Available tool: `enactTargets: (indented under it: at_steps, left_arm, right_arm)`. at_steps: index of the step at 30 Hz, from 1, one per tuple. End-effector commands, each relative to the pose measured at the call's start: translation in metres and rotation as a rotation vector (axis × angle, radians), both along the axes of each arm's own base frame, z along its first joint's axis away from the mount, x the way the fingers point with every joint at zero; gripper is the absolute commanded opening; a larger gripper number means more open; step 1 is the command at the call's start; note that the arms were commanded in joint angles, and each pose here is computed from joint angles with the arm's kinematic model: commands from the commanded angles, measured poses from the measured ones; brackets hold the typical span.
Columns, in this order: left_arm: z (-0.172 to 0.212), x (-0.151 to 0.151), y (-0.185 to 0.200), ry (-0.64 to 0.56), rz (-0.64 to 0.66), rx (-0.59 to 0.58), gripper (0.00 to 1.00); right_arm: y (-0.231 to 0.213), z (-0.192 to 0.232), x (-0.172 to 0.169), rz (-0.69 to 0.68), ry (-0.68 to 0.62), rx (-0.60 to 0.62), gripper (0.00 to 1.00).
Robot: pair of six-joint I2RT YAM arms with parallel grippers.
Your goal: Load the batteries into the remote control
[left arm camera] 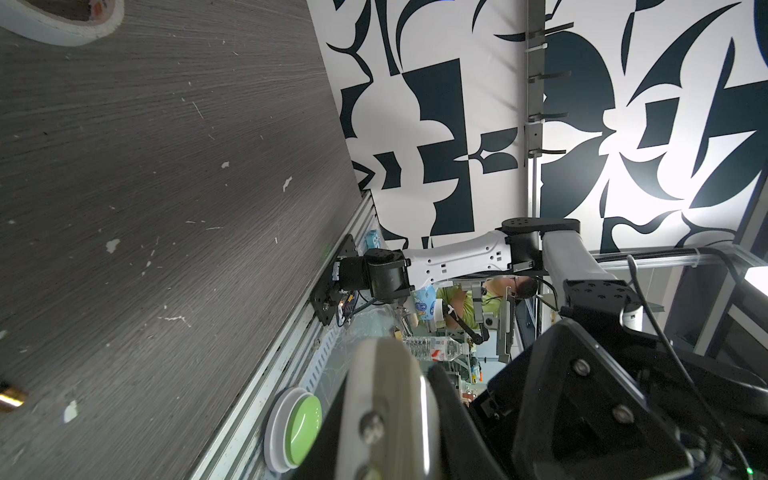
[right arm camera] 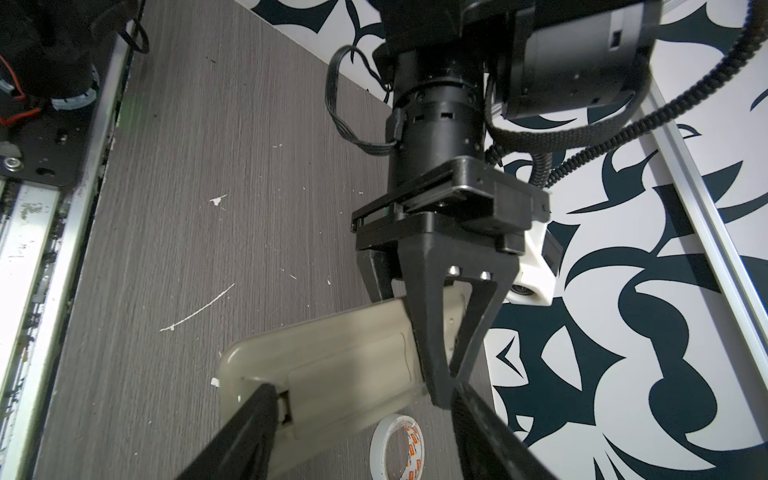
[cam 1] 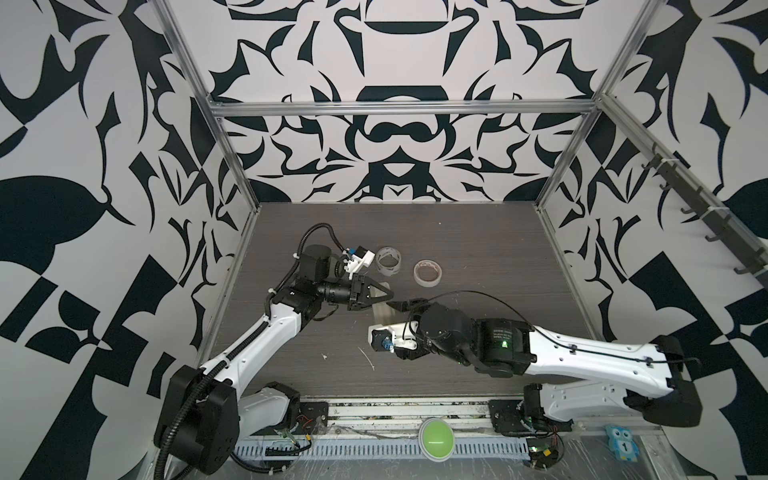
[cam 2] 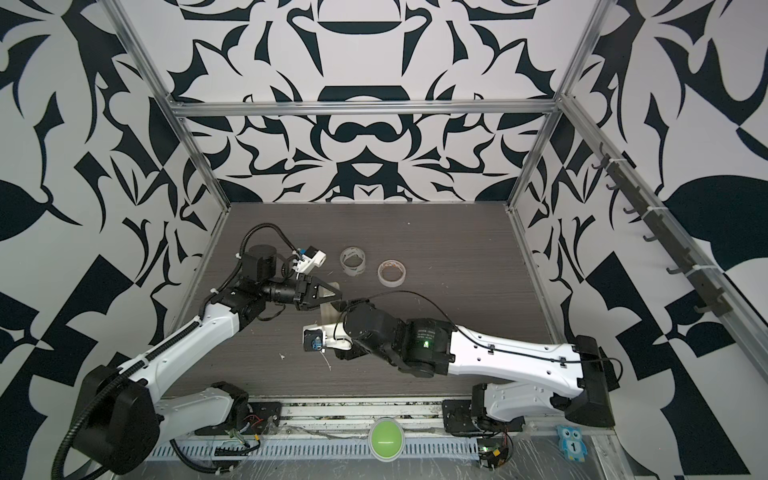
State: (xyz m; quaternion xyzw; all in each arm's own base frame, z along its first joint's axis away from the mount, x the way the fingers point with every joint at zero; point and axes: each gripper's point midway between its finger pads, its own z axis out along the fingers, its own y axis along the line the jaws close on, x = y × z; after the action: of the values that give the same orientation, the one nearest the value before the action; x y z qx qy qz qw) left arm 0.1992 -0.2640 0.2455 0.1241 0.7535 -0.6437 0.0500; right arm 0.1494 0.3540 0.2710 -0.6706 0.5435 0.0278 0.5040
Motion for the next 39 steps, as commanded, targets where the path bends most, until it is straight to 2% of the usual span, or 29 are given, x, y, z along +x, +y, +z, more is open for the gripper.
enactTargets:
  at_steps: [1,20,26,31,39]
  left_arm:
    - [0.011,-0.007,-0.001,-0.022,-0.04,-0.029,0.0]
    - [0.01,-0.006,-0.001,-0.019,-0.039,-0.027,0.0]
    - [0.011,-0.008,-0.001,-0.034,-0.043,-0.029,0.0]
    - [0.015,-0.015,-0.001,-0.058,-0.061,-0.039,0.0]
    - [0.012,-0.025,-0.004,-0.059,-0.096,-0.043,0.0]
  right_arm:
    - [-0.001,0.025,0.005,-0.029,-0.04,0.082,0.7]
    - [-0.003,0.03,-0.002,0.0,-0.033,0.105,0.69]
    - [-0.004,0.031,-0.012,0.036,0.02,0.116,0.72]
    - [-0.007,0.043,-0.024,0.079,0.069,0.172,0.78]
    - [-0.005,0.036,-0.024,0.081,0.076,0.136,0.79]
